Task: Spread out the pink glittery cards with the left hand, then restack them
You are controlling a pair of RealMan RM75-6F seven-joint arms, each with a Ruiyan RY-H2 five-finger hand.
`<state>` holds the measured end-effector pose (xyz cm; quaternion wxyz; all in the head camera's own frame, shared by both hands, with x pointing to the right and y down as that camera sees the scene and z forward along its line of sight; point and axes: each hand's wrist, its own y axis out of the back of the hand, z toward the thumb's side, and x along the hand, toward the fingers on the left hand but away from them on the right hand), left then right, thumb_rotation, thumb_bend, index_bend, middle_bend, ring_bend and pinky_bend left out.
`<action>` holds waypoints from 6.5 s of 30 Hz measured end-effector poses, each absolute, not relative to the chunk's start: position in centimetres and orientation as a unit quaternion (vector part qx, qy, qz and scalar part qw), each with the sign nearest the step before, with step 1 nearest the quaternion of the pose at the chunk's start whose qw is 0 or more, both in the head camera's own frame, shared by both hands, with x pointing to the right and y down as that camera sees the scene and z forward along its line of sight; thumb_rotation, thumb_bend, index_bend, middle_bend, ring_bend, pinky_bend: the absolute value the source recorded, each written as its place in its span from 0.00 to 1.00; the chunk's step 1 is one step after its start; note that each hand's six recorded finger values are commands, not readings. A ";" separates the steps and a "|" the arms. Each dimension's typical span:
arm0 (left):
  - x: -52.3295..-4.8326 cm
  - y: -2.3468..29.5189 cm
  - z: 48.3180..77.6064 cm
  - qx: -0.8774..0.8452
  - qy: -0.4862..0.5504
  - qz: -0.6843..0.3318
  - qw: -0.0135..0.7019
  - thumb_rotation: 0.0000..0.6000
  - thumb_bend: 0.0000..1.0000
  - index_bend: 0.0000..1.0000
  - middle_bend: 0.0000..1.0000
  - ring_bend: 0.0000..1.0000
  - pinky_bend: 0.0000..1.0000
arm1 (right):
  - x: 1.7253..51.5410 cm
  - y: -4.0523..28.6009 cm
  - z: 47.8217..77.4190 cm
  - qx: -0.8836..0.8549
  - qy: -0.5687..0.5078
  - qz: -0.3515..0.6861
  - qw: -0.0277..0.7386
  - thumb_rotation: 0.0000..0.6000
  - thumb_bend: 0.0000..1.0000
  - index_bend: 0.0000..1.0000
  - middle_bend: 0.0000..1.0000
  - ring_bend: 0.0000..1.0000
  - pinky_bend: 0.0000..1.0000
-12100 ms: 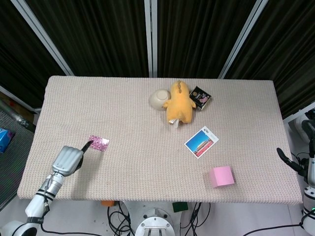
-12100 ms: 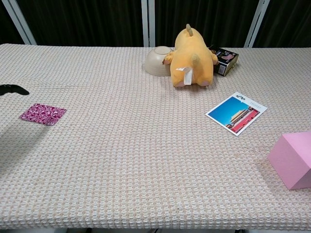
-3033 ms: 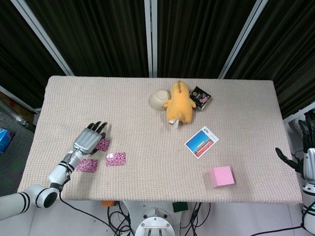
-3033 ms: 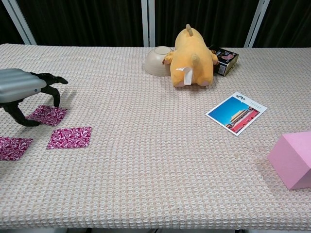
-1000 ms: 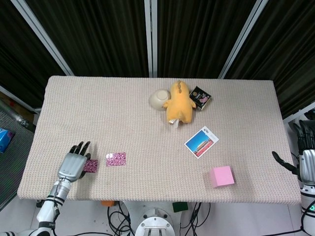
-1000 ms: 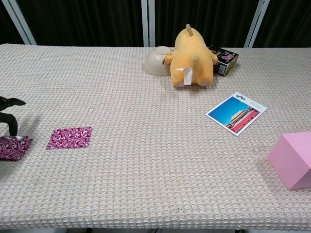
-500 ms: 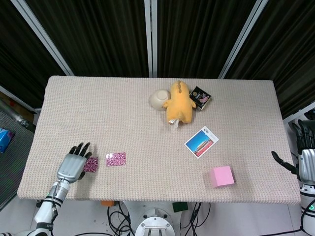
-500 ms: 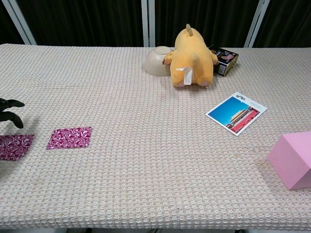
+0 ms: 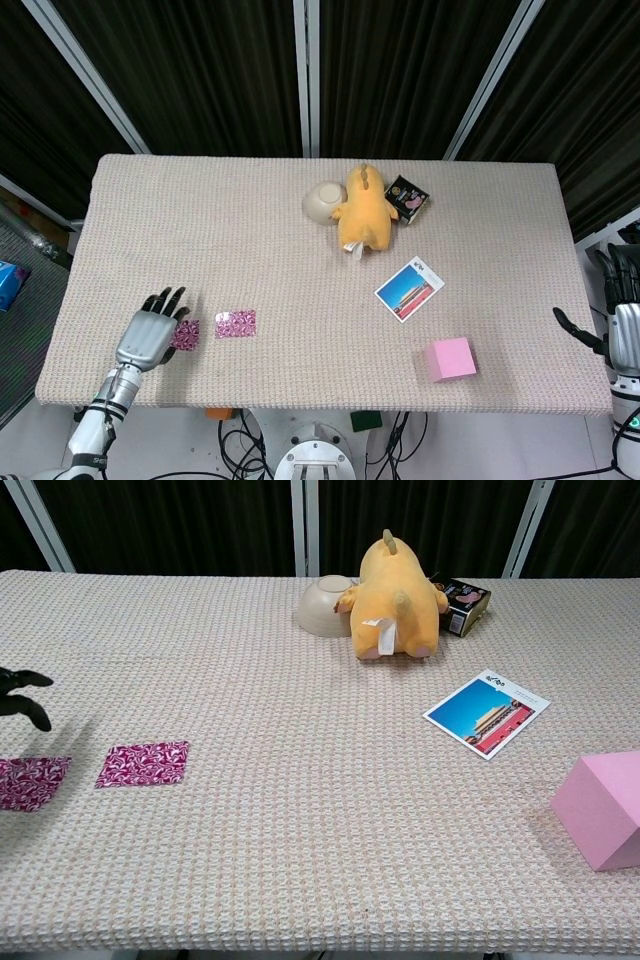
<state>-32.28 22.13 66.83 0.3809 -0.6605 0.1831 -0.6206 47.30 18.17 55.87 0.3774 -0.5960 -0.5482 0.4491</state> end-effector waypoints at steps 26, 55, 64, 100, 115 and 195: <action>-23.7 19.6 70.3 -0.710 0.148 -0.580 0.371 1.00 0.19 0.22 0.00 0.00 0.15 | 47.9 18.2 56.1 -0.594 -0.547 0.457 0.373 1.00 0.45 0.00 0.00 0.00 0.00; -23.6 19.2 70.9 -0.714 0.151 -0.581 0.360 1.00 0.20 0.38 0.00 0.00 0.15 | 48.0 18.0 56.7 -0.595 -0.542 0.465 0.369 1.00 0.45 0.00 0.00 0.00 0.00; -23.6 19.2 70.5 -0.719 0.159 -0.577 0.353 1.00 0.20 0.38 0.00 0.00 0.15 | 48.0 18.1 56.8 -0.595 -0.542 0.466 0.368 1.00 0.45 0.00 0.00 0.00 0.00; -31.3 21.5 66.9 -0.696 0.184 -0.581 0.379 1.00 0.20 0.39 0.00 0.00 0.15 | 46.7 17.8 56.6 -0.601 -0.529 0.465 0.378 1.00 0.46 0.00 0.00 0.00 0.00; -34.8 21.8 67.8 -0.697 0.178 -0.594 0.360 1.00 0.20 0.38 0.00 0.00 0.15 | 46.4 17.9 56.7 -0.599 -0.526 0.470 0.378 1.00 0.46 0.00 0.00 0.00 0.00; -34.3 22.3 69.1 -0.703 0.161 -0.605 0.338 1.00 0.20 0.24 0.00 0.00 0.14 | 46.6 17.9 57.0 -0.600 -0.521 0.476 0.377 1.00 0.46 0.00 0.00 0.00 0.00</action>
